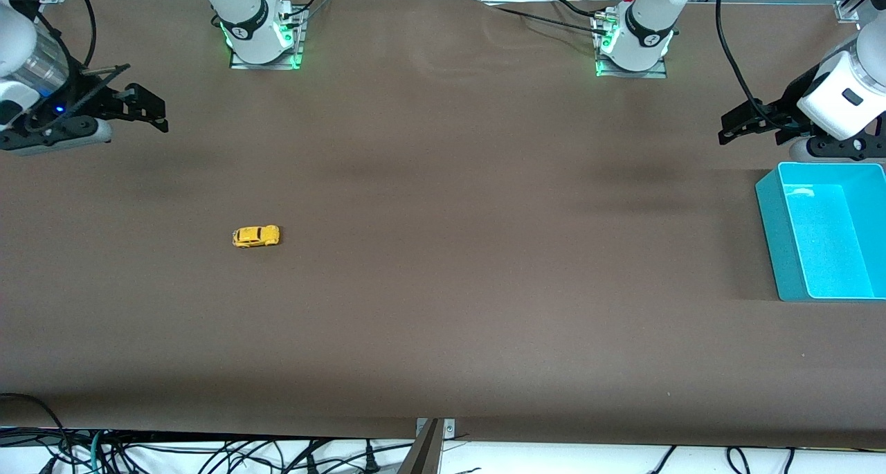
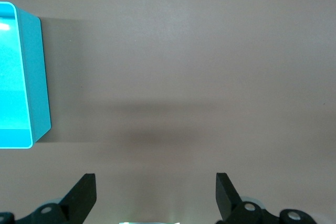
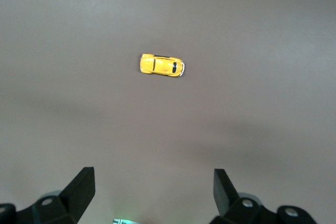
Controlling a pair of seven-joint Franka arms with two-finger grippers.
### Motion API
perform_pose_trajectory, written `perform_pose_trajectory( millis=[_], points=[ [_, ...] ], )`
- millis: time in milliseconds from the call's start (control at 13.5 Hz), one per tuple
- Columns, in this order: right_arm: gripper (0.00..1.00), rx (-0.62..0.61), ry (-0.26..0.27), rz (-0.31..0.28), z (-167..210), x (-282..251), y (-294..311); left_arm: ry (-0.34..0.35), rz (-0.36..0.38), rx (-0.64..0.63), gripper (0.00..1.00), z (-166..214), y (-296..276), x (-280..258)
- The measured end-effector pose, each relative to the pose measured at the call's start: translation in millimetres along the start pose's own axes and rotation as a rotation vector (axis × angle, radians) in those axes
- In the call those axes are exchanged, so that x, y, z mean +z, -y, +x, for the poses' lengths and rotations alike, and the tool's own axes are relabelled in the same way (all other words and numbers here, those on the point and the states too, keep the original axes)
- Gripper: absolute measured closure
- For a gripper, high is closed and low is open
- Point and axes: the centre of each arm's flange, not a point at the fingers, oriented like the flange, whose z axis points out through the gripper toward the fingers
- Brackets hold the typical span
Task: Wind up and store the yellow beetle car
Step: 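Move the right gripper down over the yellow beetle car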
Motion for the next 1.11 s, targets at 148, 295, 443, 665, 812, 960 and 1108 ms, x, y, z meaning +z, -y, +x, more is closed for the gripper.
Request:
perform_pose_trajectory(
  millis=[148, 295, 443, 665, 812, 960, 1108],
  points=[
    [0.0, -0.126, 0.012, 0.001, 7.8, 25.8, 9.1, 0.0, 0.0, 0.0, 0.0, 0.0, -0.1, 0.0],
    [0.0, -0.276, 0.025, 0.007, 17.7, 58.4, 14.5, 0.0, 0.0, 0.0, 0.0, 0.0, -0.1, 0.1],
    [0.0, -0.43, 0.03, 0.014, 28.4, 95.2, 13.2, 0.001, 0.0, 0.0, 0.0, 0.1, -0.1, 0.2],
    [0.0, -0.672, 0.006, 0.009, 38.0, 157.9, 10.5, 0.001, 0.0, 0.0, 0.0, 0.1, -0.2, 0.1],
    [0.0, -0.819, -0.012, 0.001, 37.7, 200.7, 10.2, 0.001, 0.0, 0.0, 0.0, 0.1, -0.2, 0.1],
    [0.0, -0.955, -0.025, -0.005, 38.9, 235.1, 15.7, 0.001, 0.0, 0.0, 0.0, 0.1, -0.2, 0.1],
    [0.0, -1.074, -0.039, -0.011, 41.8, 262.7, 23.0, 0.001, 0.0, 0.0, 0.0, 0.2, -0.1, 0.1]
  ],
)
